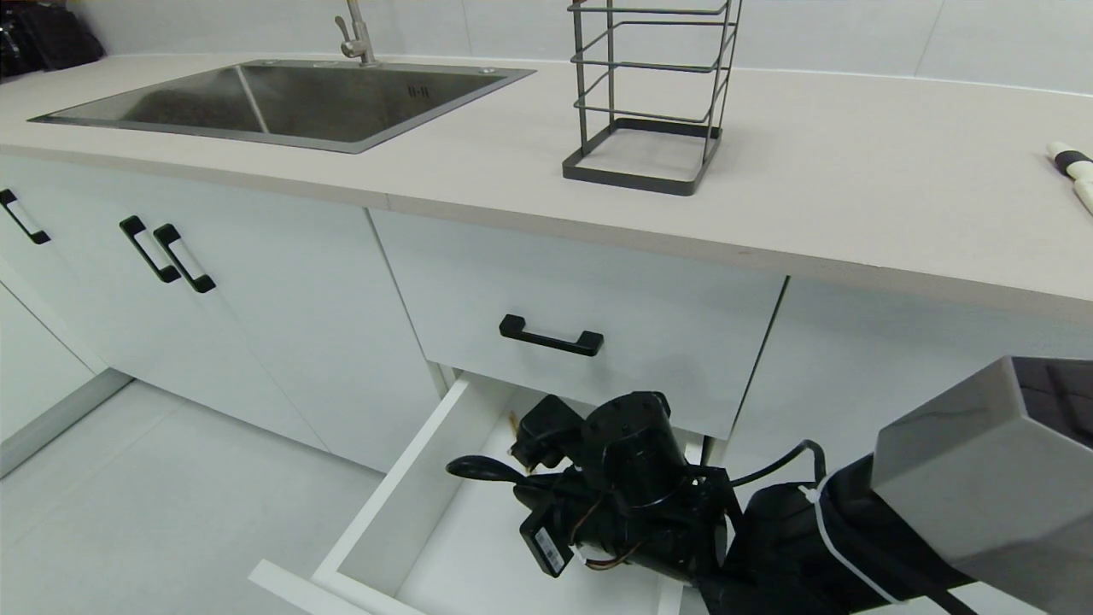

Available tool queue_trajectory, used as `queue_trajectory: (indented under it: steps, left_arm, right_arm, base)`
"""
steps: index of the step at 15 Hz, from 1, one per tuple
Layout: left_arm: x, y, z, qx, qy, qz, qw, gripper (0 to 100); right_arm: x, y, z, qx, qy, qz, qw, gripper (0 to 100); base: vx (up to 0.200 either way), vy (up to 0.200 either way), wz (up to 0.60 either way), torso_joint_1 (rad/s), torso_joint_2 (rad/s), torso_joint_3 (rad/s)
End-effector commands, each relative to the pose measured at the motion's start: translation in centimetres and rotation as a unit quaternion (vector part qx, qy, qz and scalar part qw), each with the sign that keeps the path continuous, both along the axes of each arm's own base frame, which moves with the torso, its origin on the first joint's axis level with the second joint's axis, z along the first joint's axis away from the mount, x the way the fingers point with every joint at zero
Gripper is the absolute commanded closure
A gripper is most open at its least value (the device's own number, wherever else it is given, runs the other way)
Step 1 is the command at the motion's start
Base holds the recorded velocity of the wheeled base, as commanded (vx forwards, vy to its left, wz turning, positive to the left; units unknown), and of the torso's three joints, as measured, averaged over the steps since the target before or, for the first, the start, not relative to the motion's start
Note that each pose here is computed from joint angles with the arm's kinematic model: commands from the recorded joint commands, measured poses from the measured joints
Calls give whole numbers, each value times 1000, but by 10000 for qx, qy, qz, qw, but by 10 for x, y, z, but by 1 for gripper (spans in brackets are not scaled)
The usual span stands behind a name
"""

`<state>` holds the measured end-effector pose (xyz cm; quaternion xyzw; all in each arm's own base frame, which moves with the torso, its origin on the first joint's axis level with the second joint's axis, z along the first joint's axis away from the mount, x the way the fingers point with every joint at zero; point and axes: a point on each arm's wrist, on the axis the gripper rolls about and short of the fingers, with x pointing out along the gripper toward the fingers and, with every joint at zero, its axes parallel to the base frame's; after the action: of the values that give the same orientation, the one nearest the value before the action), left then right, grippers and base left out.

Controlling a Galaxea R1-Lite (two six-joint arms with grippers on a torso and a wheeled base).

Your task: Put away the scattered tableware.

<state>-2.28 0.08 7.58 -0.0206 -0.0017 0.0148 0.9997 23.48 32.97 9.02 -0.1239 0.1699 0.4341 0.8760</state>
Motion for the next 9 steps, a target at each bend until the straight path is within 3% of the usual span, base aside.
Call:
queue_trajectory:
  steps: [1, 9]
  left_arm:
    - [0, 0, 0, -2, -2, -2, 10000, 0]
    - [0, 0, 0, -2, -2, 6, 10000, 0]
  right_arm:
    - [6, 7, -11, -149, 92, -20, 9998, 100]
    - [27, 16, -25, -253, 69, -487, 9985, 100]
  base:
    - [0, 0, 0, 0, 0, 0]
    - [0, 0, 0, 0, 0, 0]
